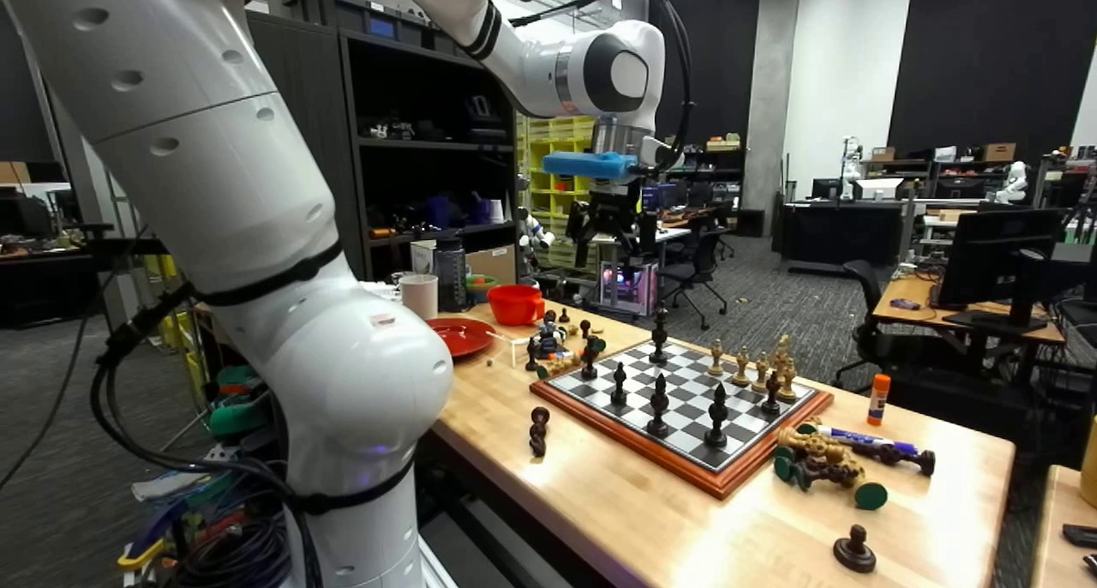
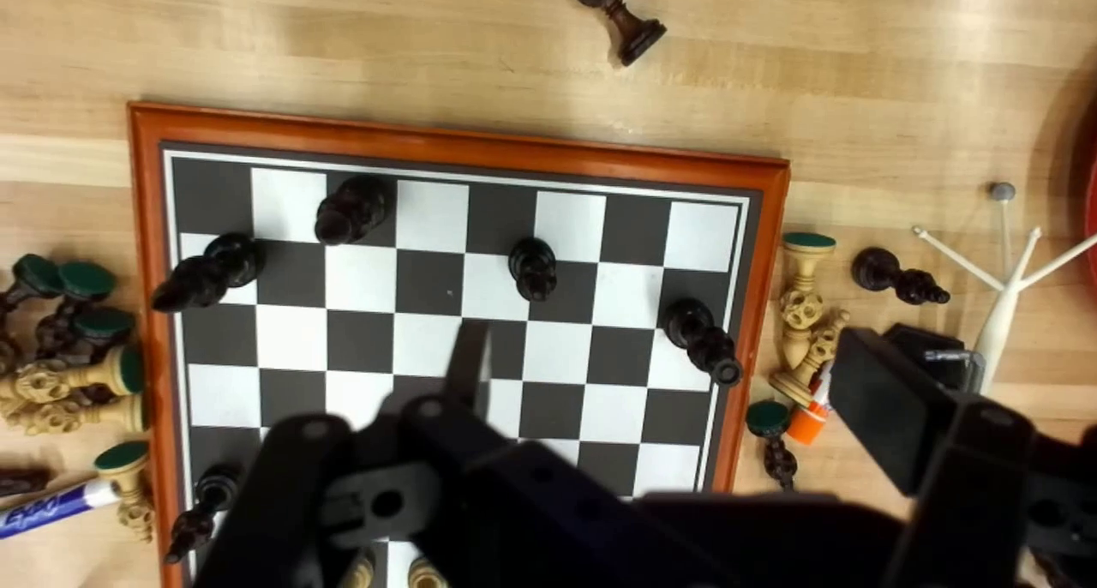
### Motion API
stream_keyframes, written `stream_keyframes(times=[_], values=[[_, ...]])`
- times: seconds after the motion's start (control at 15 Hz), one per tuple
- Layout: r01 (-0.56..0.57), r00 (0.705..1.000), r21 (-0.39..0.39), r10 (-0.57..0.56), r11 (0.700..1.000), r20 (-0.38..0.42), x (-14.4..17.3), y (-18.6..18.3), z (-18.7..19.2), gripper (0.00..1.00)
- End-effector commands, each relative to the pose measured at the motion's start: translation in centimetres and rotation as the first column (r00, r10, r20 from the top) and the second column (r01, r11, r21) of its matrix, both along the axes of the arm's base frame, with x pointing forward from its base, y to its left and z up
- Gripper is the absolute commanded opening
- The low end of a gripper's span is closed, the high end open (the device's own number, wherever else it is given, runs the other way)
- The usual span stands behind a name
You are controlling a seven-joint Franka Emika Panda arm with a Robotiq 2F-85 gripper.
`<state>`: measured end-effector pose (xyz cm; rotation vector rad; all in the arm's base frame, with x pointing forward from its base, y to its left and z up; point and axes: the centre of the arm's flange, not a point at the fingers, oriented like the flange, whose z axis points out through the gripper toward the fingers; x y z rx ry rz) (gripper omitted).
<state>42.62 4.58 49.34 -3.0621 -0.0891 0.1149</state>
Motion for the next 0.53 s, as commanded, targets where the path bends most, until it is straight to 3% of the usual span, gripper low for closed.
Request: stream_keyframes(times=[0.0,0.27,0.47], values=[[0.137,0.991,0.031,-0.137,0.990,-0.011,4.0,-3.0,1.3,1.00],[0.356,0.934,0.048,-0.355,0.933,-0.023,8.5,-9.0,1.8,1.00],[0.504,0.864,0.050,-0.502,0.862,-0.043,11.3,-13.9,0.3,1.00]])
